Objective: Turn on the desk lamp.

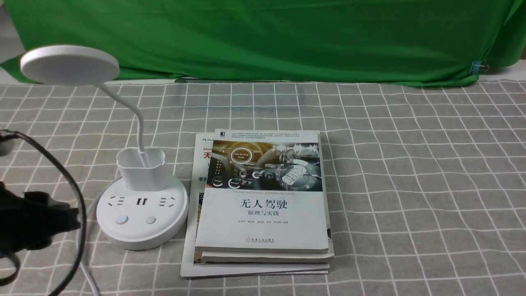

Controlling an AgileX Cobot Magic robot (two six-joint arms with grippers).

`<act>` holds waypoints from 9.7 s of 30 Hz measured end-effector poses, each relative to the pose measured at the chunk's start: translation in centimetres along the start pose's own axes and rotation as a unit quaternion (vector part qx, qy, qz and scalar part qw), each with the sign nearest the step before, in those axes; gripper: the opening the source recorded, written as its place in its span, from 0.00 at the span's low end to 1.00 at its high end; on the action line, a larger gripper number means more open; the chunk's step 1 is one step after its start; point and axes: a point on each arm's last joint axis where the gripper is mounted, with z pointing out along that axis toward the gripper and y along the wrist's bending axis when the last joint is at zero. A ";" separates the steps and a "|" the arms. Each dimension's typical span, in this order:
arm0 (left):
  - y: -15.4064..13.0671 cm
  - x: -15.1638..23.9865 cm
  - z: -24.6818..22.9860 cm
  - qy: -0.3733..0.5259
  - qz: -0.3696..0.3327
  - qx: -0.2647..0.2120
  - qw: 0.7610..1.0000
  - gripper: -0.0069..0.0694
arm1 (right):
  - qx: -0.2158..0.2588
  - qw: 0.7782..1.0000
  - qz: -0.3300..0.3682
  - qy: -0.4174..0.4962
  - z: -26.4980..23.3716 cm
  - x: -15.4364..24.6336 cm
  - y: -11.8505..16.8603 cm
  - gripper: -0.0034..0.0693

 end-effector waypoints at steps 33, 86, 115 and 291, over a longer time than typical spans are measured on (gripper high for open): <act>-4.9 -1.9 10.4 0.070 0.130 0.029 0.989 0.11 | 0.000 1.000 0.000 0.000 0.0 0.0 0.0 0.38; -4.9 -1.5 12.1 0.087 0.128 0.026 0.988 0.11 | 0.000 1.000 0.000 0.000 0.0 0.0 0.0 0.38; -5.0 -1.8 12.3 0.070 0.127 0.027 0.989 0.11 | 0.000 1.000 0.000 0.000 0.0 0.0 0.0 0.38; 1.2 12.9 -3.7 -0.342 0.076 -0.046 0.936 0.11 | 0.000 1.000 0.012 0.000 0.0 0.0 0.0 0.38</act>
